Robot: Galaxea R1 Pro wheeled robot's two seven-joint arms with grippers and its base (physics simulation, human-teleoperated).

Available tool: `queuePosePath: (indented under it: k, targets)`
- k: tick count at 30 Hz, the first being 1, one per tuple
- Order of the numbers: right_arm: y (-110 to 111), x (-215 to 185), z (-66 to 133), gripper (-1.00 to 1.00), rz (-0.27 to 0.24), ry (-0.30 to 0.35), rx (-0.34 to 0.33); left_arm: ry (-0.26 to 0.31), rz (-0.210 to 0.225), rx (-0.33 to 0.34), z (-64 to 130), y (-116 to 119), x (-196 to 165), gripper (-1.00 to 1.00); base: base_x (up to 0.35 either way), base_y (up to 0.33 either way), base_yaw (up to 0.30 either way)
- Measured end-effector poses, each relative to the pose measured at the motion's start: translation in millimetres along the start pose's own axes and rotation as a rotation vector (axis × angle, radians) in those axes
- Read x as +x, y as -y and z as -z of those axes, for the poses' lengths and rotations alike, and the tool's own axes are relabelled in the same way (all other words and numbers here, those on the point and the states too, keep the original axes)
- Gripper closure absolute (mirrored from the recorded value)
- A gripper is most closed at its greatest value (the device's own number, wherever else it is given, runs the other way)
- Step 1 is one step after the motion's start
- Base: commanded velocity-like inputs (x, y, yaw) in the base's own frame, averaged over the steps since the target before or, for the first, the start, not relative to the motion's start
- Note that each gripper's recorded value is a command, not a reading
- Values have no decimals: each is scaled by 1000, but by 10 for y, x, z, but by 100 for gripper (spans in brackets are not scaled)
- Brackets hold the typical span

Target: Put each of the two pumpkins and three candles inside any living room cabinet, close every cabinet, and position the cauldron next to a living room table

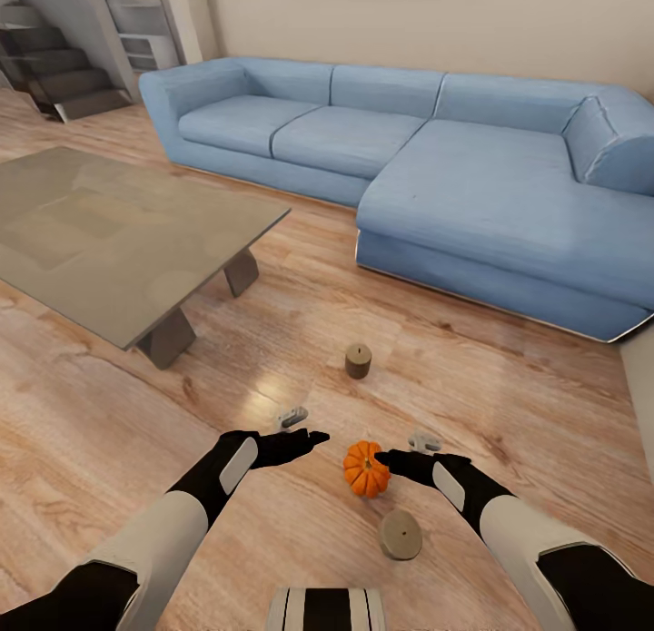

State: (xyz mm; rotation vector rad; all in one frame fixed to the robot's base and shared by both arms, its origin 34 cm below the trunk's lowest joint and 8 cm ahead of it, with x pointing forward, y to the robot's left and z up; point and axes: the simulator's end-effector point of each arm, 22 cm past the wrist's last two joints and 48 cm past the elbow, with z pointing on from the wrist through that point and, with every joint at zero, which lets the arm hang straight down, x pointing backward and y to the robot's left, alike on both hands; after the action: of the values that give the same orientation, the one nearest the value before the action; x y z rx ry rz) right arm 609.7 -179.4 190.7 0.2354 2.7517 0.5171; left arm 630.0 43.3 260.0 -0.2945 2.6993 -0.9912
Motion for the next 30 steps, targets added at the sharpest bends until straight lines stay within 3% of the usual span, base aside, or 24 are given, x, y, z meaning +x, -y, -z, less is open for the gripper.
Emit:
queuePosePath:
  k: [30]
  targets:
    - [110, 225, -158, -100, -15, -43, 11, -36, 29, -13, -148, -182, 170, -100, 0, 26, 0]
